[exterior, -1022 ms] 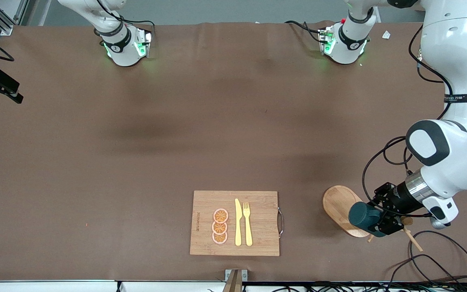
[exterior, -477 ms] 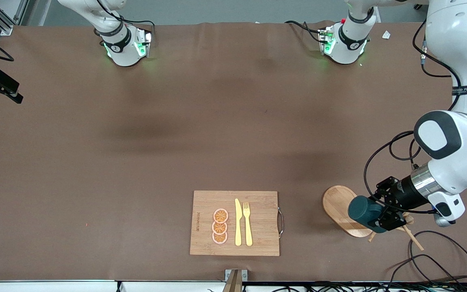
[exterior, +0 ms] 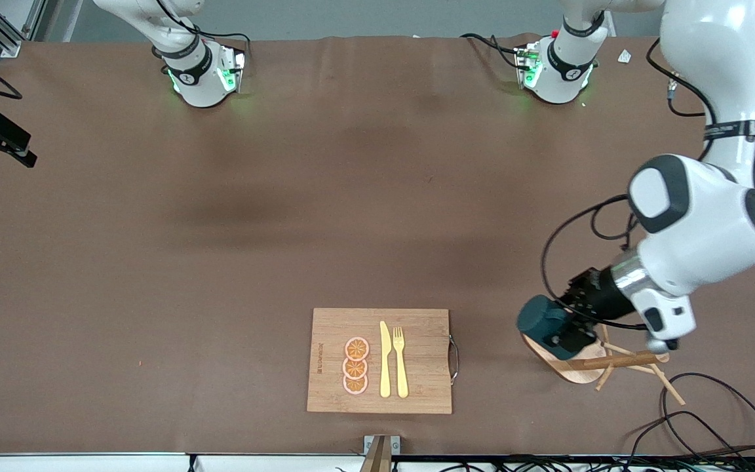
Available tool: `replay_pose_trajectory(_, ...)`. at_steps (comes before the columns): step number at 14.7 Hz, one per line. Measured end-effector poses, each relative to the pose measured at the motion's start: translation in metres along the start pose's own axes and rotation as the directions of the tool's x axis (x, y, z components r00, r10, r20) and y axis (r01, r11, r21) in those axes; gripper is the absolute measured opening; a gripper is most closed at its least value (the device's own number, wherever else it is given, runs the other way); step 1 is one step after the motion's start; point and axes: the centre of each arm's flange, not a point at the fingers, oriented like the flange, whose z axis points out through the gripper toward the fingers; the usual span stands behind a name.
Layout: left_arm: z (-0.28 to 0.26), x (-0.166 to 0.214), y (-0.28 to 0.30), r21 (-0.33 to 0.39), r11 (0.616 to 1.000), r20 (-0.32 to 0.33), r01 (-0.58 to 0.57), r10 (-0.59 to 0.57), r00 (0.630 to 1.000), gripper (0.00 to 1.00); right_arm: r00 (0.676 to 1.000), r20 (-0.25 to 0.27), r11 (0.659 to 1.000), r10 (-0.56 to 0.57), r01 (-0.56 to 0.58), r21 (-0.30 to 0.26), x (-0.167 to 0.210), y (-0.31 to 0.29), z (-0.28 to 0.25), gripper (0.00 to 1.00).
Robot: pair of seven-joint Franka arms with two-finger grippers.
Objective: Transfer cup from left to right arm and place
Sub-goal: 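Lift the teal mug off the stand and carry it to mid-table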
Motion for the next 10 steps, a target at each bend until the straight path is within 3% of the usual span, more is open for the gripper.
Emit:
replay_pose_trajectory(5, 0.035, -0.111, 0.015, 0.073, 0.989, -0.026, -0.126, 0.128, 0.991, 0.84, 1.0, 0.0, 1.0, 0.001, -0.001, 0.0, 0.0, 0.001, 0.0, 1.0)
replay_pose_trajectory(10, 0.071, -0.191, 0.012, 0.127, 0.957, -0.042, -0.259, 0.267, 0.963, 0.84, 1.0, 0.0, 1.0, 0.006, -0.006, 0.0, 0.0, 0.003, 0.0, 1.0)
